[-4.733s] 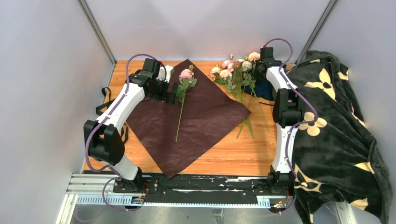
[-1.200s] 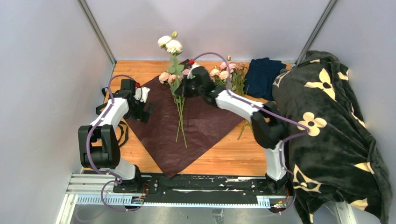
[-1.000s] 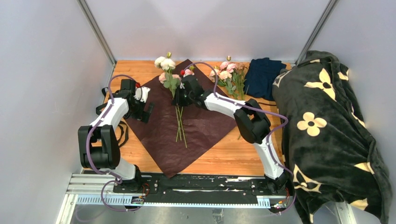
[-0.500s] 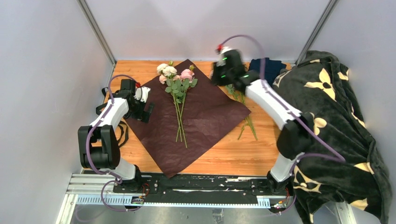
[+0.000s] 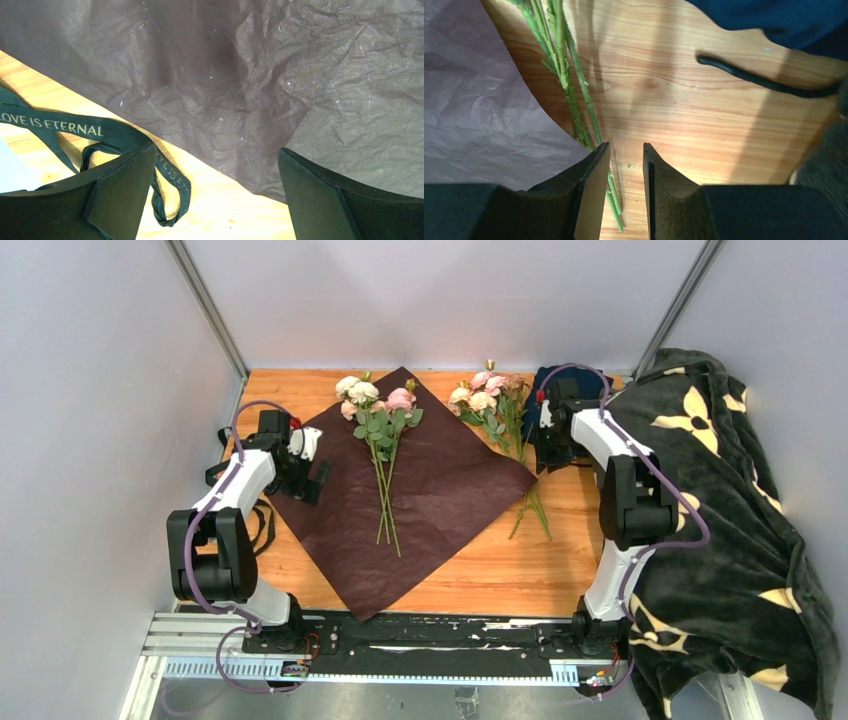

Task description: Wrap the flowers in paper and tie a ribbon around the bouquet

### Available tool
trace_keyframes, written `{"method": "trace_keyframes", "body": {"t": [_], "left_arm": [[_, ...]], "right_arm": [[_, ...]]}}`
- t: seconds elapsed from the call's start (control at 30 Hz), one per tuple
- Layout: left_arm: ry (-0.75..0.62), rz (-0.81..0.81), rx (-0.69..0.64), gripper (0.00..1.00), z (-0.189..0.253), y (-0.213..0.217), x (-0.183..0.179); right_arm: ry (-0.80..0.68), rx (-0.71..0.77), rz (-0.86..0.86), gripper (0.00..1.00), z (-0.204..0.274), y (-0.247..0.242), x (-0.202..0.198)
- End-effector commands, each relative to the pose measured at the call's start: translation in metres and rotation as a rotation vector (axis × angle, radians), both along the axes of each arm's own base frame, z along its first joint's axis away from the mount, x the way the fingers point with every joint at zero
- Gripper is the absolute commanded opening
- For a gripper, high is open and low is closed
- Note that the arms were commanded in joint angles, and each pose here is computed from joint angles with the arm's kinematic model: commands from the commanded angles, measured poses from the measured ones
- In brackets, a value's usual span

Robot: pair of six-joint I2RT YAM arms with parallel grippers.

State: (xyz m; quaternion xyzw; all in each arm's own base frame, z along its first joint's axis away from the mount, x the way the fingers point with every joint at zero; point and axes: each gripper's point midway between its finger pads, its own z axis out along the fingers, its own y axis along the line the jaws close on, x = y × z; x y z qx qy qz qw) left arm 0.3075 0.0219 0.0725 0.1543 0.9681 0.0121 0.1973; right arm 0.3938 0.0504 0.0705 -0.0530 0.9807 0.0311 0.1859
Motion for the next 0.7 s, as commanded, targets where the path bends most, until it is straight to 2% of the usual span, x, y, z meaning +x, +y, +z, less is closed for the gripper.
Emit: {"method": "trace_keyframes", "body": {"t": [0.0,0.13,0.27,0.67], "left_arm": [[0.001,-0.005,0.001,1.00,0.004,0.001,-0.001],[0.000,-0.004,0.005,1.00,0.004,0.001,-0.002],[0.006,-0.003,0.004,1.00,0.002,0.001,-0.001],[0.011,-0.005,0.005,1.00,0.001,0.001,-0.003]], "right_arm": [[0.066,0.063,0.101,0.36,-0.009,0.009,-0.001],[0.117,0.148,0.132,0.36,-0.021,0.023,-0.007],[0.101,0.181,0.155,0.36,-0.017,0.029,-0.008],[0.153,0.079,0.089,0.27,-0.053,0.012,0.001]]}}
